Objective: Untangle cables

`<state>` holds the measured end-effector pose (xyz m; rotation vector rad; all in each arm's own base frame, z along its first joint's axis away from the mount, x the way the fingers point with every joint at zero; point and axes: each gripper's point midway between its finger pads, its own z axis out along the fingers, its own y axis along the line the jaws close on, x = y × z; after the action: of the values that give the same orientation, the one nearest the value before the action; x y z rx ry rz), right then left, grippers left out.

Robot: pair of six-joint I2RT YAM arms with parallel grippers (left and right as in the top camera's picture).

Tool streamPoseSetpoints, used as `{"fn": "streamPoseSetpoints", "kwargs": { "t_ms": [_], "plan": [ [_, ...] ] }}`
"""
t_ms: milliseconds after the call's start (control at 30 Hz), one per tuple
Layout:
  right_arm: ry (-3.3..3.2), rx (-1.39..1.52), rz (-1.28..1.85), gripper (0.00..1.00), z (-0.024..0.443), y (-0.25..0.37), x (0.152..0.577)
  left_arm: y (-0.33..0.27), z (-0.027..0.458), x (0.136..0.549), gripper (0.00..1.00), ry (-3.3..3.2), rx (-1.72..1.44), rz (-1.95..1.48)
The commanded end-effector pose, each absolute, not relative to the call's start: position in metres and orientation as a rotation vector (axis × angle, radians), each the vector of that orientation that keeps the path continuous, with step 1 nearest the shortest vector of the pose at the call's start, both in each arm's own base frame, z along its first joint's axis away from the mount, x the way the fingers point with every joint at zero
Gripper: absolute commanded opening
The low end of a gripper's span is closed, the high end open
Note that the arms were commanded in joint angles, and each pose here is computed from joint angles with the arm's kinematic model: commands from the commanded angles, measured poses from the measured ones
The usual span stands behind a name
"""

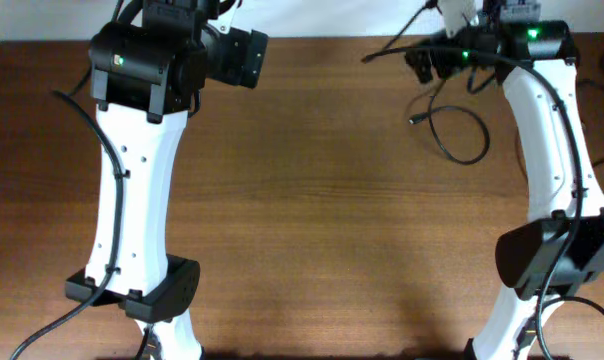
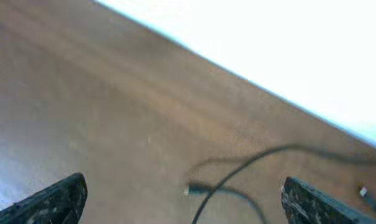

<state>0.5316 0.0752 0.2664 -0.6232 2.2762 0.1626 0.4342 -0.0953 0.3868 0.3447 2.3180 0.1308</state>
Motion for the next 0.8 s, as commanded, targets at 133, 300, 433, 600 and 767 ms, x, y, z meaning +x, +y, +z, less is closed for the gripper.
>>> {"fn": "streamPoseSetpoints", "kwargs": {
  "t_ms": [133, 300, 433, 600, 767],
  "plan": [
    [2.232, -0.623, 0.171, 0.99, 0.284, 0.084, 0.530, -0.089, 0.401, 0.429, 0.98, 2.285, 0.319, 0.140],
    [2.232, -0.623, 0.171, 0.99, 0.284, 0.084, 0.530, -0.089, 0.400, 0.429, 0.99, 2.286, 0.321, 0.137],
    [2.246, -0.624, 0.148, 0.99, 0.290, 0.080, 0.521, -0.089, 0.400, 0.429, 0.99, 2.286, 0.321, 0.137],
    [1.919, -0.616, 0.101, 0.99, 0.360, 0.091, 0.490, -0.087, 0.394, 0.422, 0.99, 2.323, 0.332, 0.145],
    [1.723, -0.559, 0.011, 0.99, 0.353, 0.075, 0.401, -0.087, 0.393, 0.422, 0.99, 2.324, 0.332, 0.145]
  ]
}}
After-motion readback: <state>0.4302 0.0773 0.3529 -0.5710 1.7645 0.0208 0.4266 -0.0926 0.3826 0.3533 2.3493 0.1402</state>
